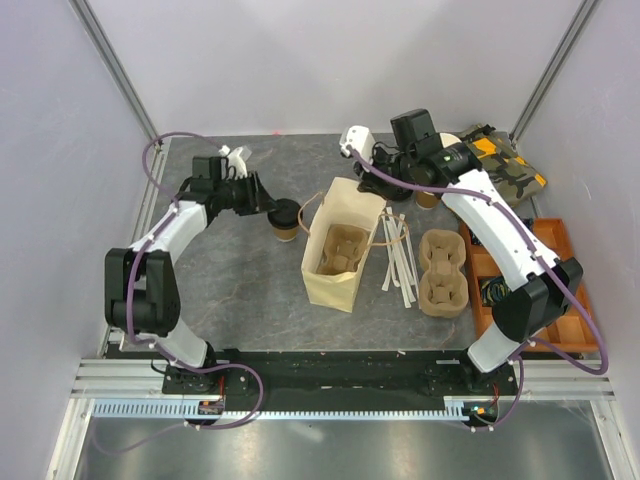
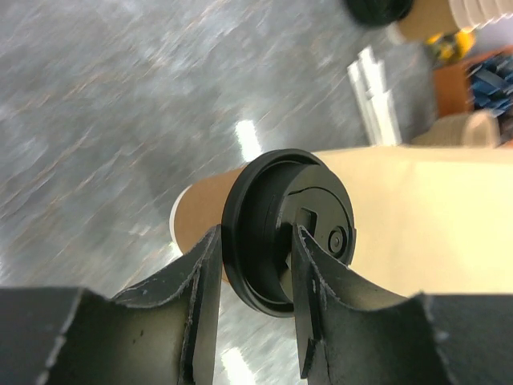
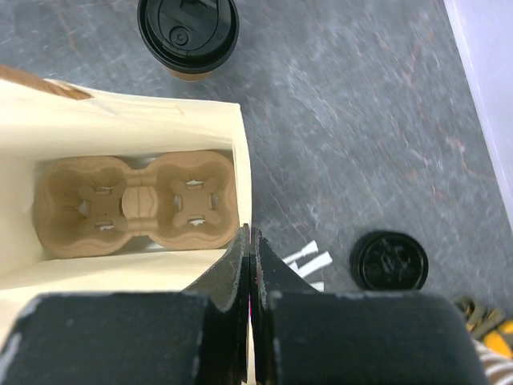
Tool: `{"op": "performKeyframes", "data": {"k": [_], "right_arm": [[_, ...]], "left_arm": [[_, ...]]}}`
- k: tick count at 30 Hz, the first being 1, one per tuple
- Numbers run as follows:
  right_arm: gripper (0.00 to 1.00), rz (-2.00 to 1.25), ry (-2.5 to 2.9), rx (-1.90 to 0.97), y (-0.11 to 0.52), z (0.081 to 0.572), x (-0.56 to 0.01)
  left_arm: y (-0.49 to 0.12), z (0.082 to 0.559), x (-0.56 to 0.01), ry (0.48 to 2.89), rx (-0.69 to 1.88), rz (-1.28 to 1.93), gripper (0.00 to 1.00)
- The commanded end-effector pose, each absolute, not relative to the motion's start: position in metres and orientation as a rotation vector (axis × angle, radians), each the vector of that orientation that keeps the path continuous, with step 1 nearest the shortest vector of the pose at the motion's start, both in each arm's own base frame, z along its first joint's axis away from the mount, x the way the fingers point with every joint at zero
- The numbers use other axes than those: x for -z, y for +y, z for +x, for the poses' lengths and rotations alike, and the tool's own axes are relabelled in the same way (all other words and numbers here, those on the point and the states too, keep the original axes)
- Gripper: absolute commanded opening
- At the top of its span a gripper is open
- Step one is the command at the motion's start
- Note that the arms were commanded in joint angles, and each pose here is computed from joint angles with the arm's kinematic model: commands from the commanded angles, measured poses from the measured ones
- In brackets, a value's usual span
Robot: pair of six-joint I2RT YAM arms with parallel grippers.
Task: Pack the takeout coffee
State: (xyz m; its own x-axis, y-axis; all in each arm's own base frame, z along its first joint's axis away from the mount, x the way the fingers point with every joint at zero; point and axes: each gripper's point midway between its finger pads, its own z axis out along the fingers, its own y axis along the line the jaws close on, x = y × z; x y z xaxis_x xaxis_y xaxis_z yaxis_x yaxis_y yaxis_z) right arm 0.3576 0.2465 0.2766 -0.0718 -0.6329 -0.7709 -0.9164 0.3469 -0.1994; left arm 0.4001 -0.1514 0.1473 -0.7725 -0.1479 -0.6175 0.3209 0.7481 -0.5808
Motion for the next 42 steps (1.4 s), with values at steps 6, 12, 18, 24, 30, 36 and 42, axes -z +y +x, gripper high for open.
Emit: {"op": "performKeyframes", "data": {"k": [6, 12, 18, 24, 30, 36, 42], "right_arm": [[0.00, -1.624, 1.483, -0.453, 0.287, 0.323, -0.296], [0.00, -1.666, 1.339, -0.412, 0.299, 0.307, -0.319], [0.00, -1.732, 1.247, -0.379, 0.302, 0.287, -0.326], [0.00, -1.763, 1.238, -0.377, 0.304, 0.279, -0.321], [0.00, -1.770, 1.267, -0.376, 0.303, 0.276, -0.317], [0.00, -1.735, 1.305, -0.378, 0.303, 0.276, -0.319], [0.00, -1.709, 1.357, -0.393, 0.302, 0.277, -0.315]], "left_arm": [[-0.125, 0.370, -0.126, 2.185, 0.872, 0.346, 0.38], [-0.123, 0.364, -0.122, 2.163, 0.870, 0.370, 0.41], [-0.122, 0.367, -0.124, 2.177, 0.873, 0.364, 0.50], [-0.122, 0.370, -0.123, 2.203, 0.883, 0.365, 0.61], [-0.110, 0.376, -0.139, 2.175, 0.880, 0.343, 0.74], [-0.109, 0.368, -0.165, 2.093, 0.846, 0.424, 0.93], [-0.109, 0.352, -0.179, 1.959, 0.748, 0.729, 1.00]]}}
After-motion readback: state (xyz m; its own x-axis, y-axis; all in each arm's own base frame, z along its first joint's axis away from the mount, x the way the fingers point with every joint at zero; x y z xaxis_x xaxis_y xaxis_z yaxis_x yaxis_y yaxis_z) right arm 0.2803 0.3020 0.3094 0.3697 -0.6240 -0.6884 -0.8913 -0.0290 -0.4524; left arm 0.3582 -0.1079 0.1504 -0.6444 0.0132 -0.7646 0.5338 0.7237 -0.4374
